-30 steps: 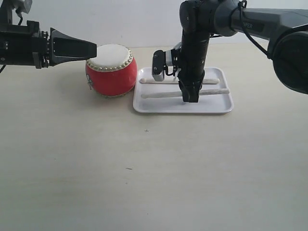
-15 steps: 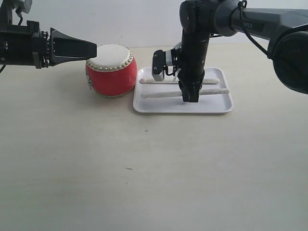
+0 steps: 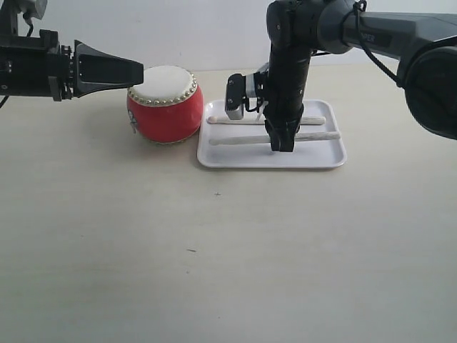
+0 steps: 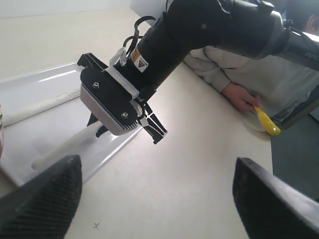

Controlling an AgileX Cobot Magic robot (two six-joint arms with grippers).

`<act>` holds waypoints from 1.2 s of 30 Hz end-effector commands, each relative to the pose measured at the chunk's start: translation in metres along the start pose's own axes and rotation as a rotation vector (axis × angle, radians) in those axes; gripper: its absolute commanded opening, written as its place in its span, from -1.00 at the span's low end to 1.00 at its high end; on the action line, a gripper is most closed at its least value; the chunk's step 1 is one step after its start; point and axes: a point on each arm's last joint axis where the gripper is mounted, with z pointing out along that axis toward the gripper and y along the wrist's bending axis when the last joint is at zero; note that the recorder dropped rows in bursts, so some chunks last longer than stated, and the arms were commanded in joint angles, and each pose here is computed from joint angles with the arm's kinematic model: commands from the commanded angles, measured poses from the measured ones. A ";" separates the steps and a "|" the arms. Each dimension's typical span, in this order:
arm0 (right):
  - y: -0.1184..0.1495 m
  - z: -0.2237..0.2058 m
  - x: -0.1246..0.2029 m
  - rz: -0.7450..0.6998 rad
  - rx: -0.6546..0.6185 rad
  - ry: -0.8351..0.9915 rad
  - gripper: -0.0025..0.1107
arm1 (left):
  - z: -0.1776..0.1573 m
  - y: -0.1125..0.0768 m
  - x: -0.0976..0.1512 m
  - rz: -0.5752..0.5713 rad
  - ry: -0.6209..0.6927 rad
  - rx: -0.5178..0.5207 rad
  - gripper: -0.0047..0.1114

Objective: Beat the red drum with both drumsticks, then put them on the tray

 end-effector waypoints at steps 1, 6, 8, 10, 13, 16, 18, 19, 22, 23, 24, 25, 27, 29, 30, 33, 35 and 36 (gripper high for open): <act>-0.001 0.000 0.002 0.014 0.001 0.002 -0.96 | -0.001 -0.001 -0.002 -0.002 -0.021 0.002 0.45; -0.001 0.000 0.002 0.041 0.002 0.002 -0.78 | -0.001 -0.001 -0.002 -0.002 -0.021 0.002 0.45; -0.001 0.000 0.002 0.057 0.002 0.002 -0.72 | -0.001 -0.001 -0.002 -0.002 -0.021 0.002 0.45; 0.000 0.000 0.002 0.059 -0.002 -0.004 -0.67 | -0.001 -0.002 -0.002 -0.002 -0.021 0.005 0.45; 0.000 0.000 0.001 0.064 -0.008 -0.016 -0.57 | -0.001 -0.002 -0.002 -0.002 -0.021 0.005 0.45; 0.001 0.000 0.000 0.070 -0.014 -0.027 -0.42 | -0.001 -0.002 -0.002 -0.002 -0.021 0.005 0.45; 0.001 0.000 0.000 0.071 -0.014 -0.027 -0.33 | -0.001 -0.002 -0.002 -0.002 -0.021 0.005 0.45; 0.001 0.000 0.000 0.071 -0.014 -0.027 -0.28 | -0.001 -0.002 -0.002 -0.002 -0.021 0.005 0.45; 0.001 0.000 -0.001 0.075 -0.018 -0.034 -0.20 | -0.001 -0.002 -0.002 -0.002 -0.021 0.005 0.45; 0.001 -0.001 -0.002 0.089 -0.022 -0.040 -0.19 | -0.001 -0.002 -0.002 -0.002 -0.021 0.005 0.45; 0.002 -0.001 -0.003 0.100 -0.027 -0.052 -0.18 | -0.001 -0.002 -0.002 -0.002 -0.021 0.005 0.45; 0.002 -0.003 -0.004 0.104 -0.027 -0.063 -0.18 | -0.001 -0.002 -0.002 -0.002 -0.021 0.005 0.45; 0.002 -0.011 -0.005 0.120 -0.025 -0.088 -0.18 | -0.001 -0.002 -0.003 -0.004 -0.024 0.005 0.45; 0.003 -0.022 -0.007 0.150 -0.015 -0.114 -0.18 | -0.001 -0.002 -0.003 -0.004 -0.024 0.005 0.45; 0.003 -0.029 -0.007 0.169 -0.005 -0.122 -0.18 | -0.001 -0.002 -0.003 -0.004 -0.024 0.005 0.45; 0.004 -0.052 -0.007 0.230 0.029 -0.152 -0.19 | -0.001 -0.001 -0.003 -0.004 -0.026 -0.002 0.34; 0.005 -0.069 -0.005 0.266 0.054 -0.174 -0.19 | -0.001 0.000 -0.004 -0.006 -0.033 -0.023 0.15; 0.006 -0.078 -0.005 0.295 0.066 -0.185 -0.20 | -0.001 0.002 -0.004 -0.010 -0.032 -0.035 -0.02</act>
